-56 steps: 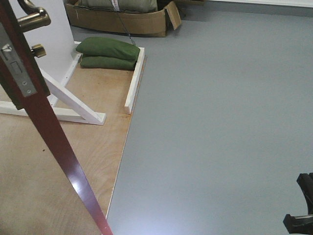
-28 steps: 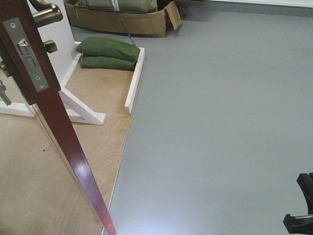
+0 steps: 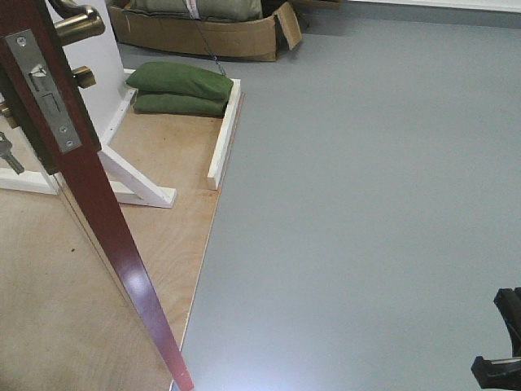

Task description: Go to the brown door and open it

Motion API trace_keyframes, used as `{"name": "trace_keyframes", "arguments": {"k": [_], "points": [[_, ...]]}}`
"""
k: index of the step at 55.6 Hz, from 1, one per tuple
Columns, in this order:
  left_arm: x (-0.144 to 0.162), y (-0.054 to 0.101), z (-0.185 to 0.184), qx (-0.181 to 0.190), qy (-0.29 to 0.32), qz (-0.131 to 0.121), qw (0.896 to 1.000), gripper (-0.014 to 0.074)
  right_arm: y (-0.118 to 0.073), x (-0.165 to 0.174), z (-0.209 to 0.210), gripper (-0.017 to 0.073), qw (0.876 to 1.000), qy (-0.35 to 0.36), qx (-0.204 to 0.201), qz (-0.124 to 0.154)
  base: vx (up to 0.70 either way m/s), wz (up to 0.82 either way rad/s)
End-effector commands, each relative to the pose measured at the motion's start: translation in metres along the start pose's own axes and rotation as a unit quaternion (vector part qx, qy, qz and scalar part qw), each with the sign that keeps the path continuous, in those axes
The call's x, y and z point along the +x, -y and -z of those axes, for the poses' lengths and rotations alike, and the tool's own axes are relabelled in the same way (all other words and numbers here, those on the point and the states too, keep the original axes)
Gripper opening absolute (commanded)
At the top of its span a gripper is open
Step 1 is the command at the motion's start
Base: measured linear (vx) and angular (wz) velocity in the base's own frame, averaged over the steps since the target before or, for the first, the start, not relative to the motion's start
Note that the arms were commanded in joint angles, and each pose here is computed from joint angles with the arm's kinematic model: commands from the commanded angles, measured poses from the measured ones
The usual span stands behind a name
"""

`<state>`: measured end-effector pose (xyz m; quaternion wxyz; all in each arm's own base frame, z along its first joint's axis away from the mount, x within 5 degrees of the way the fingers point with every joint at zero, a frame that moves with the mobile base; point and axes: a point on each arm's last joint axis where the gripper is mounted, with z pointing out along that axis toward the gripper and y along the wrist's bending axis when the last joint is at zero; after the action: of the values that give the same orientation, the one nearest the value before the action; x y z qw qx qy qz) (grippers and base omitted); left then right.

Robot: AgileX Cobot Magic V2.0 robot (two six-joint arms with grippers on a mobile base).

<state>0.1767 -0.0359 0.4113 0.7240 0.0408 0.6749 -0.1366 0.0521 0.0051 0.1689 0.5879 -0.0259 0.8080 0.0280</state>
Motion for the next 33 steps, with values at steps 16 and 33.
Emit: {"name": "trace_keyframes", "arguments": {"k": [16,33], "points": [[0.0033,-0.0004,-0.005,0.0,-0.009,-0.006,1.0,-0.0006,0.0005,-0.0067,0.0003,0.0,0.999,0.043,0.002,0.006,0.0,0.0],[0.0033,-0.0004,-0.005,0.0,-0.009,-0.006,1.0,-0.0006,0.0005,-0.0067,0.0003,0.0,0.999,0.043,0.002,0.006,0.0,0.0]]}}
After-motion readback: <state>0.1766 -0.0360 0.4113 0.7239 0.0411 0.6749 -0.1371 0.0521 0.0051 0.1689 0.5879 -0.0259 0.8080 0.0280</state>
